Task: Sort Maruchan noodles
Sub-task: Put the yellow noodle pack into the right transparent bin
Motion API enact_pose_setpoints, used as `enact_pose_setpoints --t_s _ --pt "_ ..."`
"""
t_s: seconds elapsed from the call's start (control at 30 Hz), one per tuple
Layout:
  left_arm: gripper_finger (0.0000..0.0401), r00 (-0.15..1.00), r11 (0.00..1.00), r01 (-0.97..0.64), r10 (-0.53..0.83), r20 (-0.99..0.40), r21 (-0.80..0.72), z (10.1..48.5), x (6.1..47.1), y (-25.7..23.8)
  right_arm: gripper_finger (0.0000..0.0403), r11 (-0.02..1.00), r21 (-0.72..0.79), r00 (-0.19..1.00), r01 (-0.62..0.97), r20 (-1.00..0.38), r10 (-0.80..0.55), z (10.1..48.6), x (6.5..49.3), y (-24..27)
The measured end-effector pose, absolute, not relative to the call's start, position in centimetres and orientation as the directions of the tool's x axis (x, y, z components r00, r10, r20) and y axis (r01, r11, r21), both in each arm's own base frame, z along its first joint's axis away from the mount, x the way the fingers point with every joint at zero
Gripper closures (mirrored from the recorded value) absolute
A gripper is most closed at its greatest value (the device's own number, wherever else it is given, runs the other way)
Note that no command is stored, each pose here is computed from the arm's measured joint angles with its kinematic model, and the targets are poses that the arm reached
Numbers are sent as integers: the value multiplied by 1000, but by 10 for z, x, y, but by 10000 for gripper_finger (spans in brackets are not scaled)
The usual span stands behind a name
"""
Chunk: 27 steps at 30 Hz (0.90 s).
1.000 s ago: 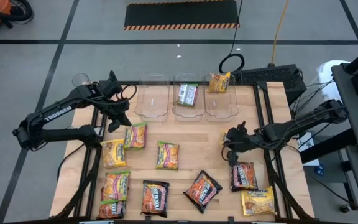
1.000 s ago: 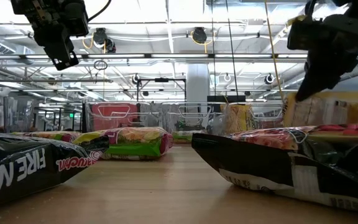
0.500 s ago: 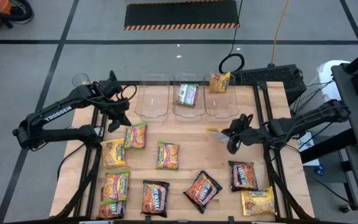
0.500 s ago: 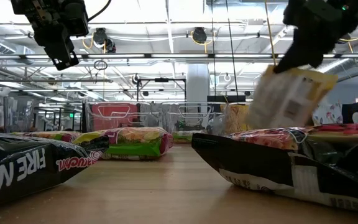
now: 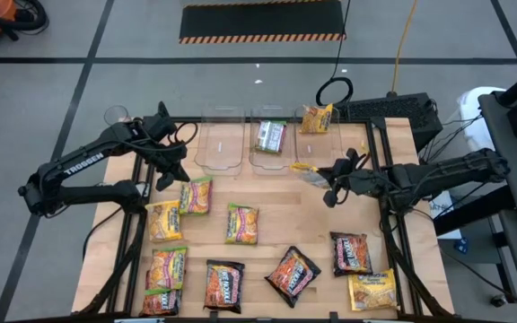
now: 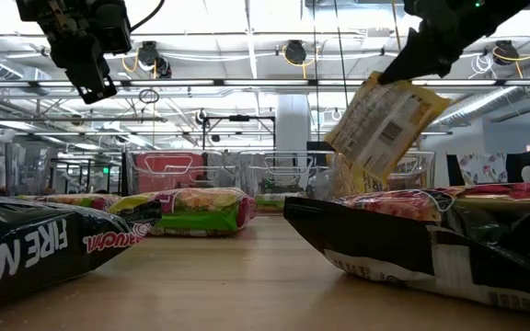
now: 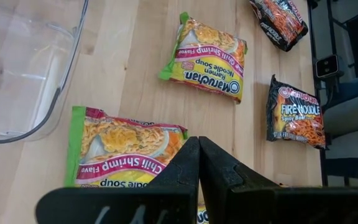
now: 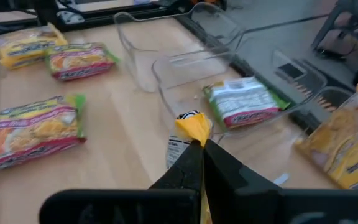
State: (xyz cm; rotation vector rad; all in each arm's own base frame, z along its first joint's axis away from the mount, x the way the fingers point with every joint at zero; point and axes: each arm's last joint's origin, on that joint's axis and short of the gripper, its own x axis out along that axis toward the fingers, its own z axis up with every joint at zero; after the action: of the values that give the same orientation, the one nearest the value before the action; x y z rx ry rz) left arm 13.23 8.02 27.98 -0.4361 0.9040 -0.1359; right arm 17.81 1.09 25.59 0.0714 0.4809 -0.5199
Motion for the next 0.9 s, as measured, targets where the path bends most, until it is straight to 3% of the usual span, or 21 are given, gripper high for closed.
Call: enact_pose_setpoints --t_s 0.47,0.9 --pt "393 617 898 -83 -295 -730 -433 280 132 80 403 797 -164 741 582 -296 -602 282 160 -16" --pt "393 617 898 -83 -295 -730 -433 280 132 80 403 700 -273 643 660 -277 -714 286 149 -41"
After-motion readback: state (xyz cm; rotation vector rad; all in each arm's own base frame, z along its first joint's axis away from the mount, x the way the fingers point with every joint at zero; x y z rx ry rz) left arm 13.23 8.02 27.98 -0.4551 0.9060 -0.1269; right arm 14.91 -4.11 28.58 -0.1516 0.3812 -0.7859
